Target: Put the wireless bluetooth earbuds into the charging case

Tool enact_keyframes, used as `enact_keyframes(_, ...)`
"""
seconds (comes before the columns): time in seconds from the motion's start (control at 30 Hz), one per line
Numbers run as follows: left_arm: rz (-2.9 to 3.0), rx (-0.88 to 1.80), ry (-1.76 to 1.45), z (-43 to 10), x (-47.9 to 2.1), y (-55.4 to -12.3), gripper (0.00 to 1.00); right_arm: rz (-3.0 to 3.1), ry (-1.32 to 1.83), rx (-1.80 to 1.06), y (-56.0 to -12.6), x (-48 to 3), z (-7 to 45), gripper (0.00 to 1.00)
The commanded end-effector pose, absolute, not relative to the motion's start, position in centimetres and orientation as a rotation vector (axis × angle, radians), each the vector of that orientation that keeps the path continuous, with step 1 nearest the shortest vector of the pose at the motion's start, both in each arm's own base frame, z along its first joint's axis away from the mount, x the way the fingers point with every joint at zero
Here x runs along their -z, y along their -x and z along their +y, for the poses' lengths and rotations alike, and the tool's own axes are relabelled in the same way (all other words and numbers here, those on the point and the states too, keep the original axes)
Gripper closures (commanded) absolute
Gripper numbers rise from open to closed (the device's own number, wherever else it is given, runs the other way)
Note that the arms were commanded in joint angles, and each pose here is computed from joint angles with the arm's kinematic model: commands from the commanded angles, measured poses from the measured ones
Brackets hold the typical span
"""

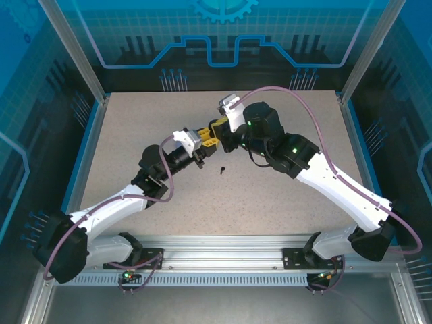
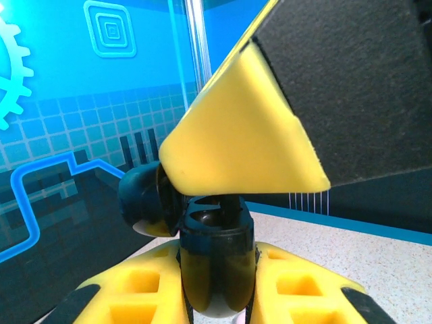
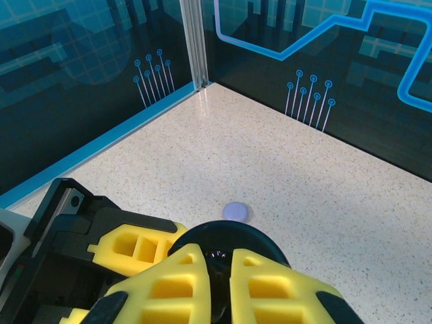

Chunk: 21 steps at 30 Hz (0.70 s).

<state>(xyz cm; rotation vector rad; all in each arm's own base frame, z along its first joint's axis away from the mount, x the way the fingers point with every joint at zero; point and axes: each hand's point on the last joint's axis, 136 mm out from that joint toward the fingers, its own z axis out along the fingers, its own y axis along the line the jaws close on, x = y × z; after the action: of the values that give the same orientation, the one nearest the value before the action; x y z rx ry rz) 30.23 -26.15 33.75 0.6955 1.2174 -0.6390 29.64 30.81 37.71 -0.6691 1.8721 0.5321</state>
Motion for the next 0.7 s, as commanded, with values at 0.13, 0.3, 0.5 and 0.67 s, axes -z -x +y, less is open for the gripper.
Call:
enact_keyframes(0.13,1.135,0.620,-0.681,-26.1,-36.6,-30.0,1.00,1.861,0.722,-0.564,-28.5,-37.8,31.2,0.90)
enact_keyframes(0.3,1.147,0.628,-0.678,-26.2,-36.4,-30.1,1.00,1.877,0.746,-0.575,-28.5,-37.6,32.2,0.84)
enact_keyframes(0.5,1.160,0.629,-0.673,-26.1,-36.0,-30.2,1.00,1.859,0.636,-0.623,-29.4,-40.4,31.1,0.47)
enact_keyframes(0.67,1.163,0.624,-0.666,-26.1,-35.7,-30.3,1.00,1.817,0.468,-0.713,-29.8,-44.2,27.8,0.36)
